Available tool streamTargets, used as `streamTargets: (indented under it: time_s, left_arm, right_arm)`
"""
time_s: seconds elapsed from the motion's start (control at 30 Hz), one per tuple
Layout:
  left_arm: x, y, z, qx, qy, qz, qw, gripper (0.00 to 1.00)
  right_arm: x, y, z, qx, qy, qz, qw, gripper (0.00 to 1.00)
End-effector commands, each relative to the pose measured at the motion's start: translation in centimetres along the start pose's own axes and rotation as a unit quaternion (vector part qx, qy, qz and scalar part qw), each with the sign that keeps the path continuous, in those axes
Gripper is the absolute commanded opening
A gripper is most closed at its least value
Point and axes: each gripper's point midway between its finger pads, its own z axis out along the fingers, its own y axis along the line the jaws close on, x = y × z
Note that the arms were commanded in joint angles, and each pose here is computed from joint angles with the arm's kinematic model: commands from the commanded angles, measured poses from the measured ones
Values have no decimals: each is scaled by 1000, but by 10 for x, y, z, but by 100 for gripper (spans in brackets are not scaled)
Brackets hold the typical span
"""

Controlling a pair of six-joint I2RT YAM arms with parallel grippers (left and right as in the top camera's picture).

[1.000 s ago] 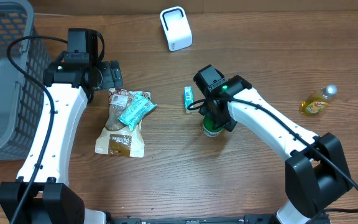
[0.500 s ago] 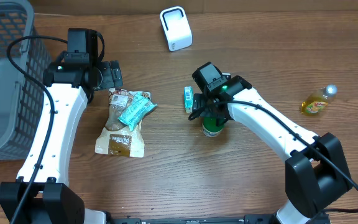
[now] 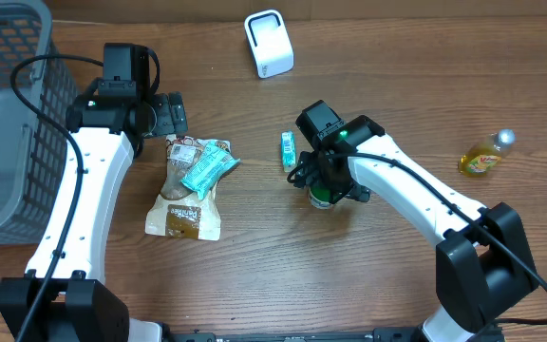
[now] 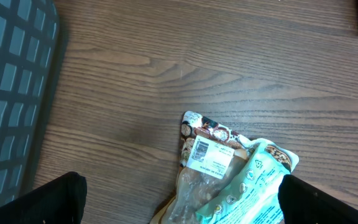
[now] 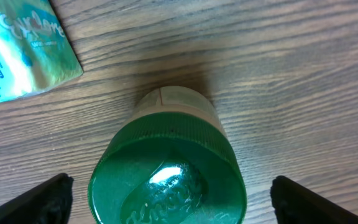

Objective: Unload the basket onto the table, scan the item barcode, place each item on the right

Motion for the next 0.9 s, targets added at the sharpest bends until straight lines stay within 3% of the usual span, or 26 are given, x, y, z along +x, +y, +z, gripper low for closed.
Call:
streamTargets:
  time_s: [0.0, 0.2, 0.5, 0.77, 0.87]
  left_arm:
    - [-5, 4, -4, -6, -10, 2, 1000, 100]
    - [-5, 4, -4, -6, -10, 2, 1000, 99]
    - [-5, 4, -4, -6, -10, 2, 1000, 99]
    - [-5, 4, -4, -6, -10, 2, 1000, 100]
    - [-5, 4, -4, -6, -10, 2, 1000, 100]
  right_arm:
    - [2, 2, 2, -4, 4, 4, 1000, 92]
    - [-5, 9, 1, -18, -10, 4, 1000, 72]
    - [-8, 11, 1, -19, -19, -26, 999, 64]
    - [-25, 28, -1, -47, -61, -142, 987, 64]
    - [-32, 34, -3, -53, -79, -208, 974, 56]
